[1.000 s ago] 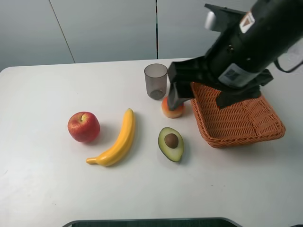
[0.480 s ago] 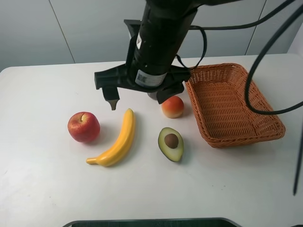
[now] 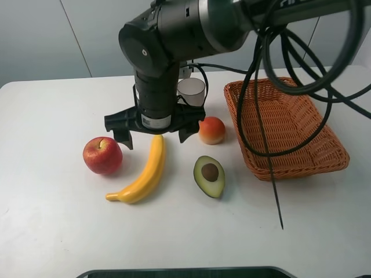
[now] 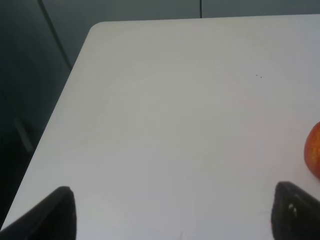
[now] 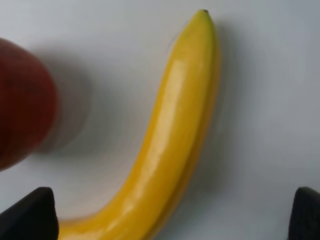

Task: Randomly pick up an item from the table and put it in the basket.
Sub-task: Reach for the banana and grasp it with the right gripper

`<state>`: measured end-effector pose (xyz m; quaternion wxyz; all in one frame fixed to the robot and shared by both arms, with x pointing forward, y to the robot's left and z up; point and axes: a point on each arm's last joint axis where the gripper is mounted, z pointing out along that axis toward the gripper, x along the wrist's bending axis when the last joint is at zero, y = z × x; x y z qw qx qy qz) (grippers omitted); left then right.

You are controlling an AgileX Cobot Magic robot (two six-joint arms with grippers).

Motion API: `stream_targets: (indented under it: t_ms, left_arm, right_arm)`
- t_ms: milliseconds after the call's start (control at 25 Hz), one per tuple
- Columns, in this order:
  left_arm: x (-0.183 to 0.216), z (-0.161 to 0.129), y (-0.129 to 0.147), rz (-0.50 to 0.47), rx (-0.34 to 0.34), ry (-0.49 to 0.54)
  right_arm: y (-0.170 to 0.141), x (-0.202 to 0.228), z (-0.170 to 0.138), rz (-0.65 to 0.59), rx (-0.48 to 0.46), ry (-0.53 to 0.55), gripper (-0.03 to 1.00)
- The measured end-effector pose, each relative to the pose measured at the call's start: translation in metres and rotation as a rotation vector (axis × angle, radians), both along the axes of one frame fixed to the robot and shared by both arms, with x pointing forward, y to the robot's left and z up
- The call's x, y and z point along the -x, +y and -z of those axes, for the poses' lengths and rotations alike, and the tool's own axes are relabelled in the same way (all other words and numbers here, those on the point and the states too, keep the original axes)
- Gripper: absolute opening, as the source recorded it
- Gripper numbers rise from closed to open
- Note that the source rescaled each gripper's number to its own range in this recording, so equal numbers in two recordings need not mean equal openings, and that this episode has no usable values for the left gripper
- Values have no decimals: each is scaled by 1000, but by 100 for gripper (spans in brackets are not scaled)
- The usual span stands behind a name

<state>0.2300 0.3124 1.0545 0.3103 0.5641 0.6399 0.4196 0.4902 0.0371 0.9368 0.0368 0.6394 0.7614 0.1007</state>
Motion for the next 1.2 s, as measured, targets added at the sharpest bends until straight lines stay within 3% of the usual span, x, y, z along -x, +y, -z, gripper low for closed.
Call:
stream_targets:
  t_ms: [400,960,1200]
  left_arm:
    - [0,0,0,0,0,0]
    - [0,0,0,1,-2,0]
    - [0,0,0,1,-2,0]
  right_arm:
    - [-2,-7,24,121,71,-38,100]
    - [18,-8,43,140,38,-55,100]
    - [17,-6,63,142,84,-25,100]
